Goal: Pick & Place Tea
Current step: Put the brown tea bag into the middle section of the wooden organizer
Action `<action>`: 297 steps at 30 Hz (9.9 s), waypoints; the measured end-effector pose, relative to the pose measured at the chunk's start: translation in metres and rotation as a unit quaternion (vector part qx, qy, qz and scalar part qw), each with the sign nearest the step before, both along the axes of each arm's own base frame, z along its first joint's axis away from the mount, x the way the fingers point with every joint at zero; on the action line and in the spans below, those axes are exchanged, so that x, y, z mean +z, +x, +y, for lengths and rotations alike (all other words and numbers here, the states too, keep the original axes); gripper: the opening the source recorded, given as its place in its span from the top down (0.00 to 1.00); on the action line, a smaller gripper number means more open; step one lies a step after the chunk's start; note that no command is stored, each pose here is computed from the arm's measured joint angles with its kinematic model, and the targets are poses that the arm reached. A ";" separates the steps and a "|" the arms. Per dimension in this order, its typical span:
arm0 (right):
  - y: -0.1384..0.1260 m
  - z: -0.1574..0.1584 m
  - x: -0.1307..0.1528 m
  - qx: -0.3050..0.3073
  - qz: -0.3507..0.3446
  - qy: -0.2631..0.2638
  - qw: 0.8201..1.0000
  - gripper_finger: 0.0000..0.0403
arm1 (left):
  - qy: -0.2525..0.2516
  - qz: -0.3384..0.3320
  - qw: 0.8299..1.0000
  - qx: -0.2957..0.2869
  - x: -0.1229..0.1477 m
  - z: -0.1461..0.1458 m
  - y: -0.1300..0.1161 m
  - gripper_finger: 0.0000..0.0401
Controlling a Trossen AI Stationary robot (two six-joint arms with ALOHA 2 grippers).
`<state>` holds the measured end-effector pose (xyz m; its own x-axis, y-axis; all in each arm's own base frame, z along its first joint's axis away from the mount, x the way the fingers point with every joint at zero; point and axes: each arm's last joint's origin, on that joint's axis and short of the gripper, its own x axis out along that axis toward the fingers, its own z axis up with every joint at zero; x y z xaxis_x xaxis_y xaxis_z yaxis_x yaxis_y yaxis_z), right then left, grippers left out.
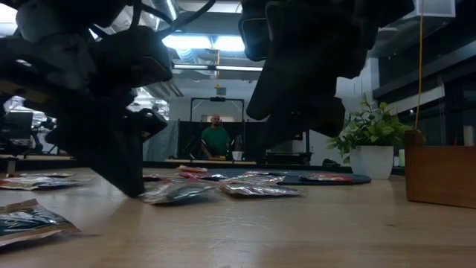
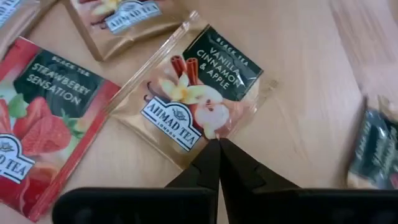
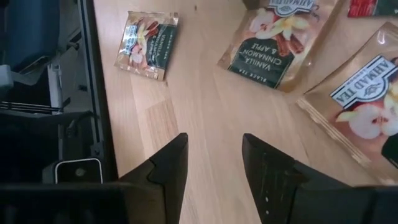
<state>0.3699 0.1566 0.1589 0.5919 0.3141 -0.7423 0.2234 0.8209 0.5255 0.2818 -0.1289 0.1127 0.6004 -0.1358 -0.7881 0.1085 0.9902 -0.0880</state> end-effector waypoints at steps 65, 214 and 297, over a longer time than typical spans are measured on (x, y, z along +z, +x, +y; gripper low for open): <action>-0.021 -0.023 -0.040 -0.094 0.004 -0.072 0.993 0.99 | -0.117 -0.076 0.982 0.129 -0.012 -0.002 0.020 0.98; -0.189 -0.027 0.117 -0.122 0.380 0.069 0.914 1.00 | -0.394 -0.390 0.831 0.054 0.167 0.100 -0.015 0.76; -0.092 -0.084 0.080 -0.138 0.024 -0.010 0.990 0.69 | -0.195 -0.102 0.943 0.251 0.092 0.046 0.039 0.99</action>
<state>0.2781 0.0730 0.2388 0.6166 0.1299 -0.7765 0.4651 0.7357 0.4924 0.3210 -0.0829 0.2050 0.8000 -0.0497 -0.5979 -0.3110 0.8179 -0.4841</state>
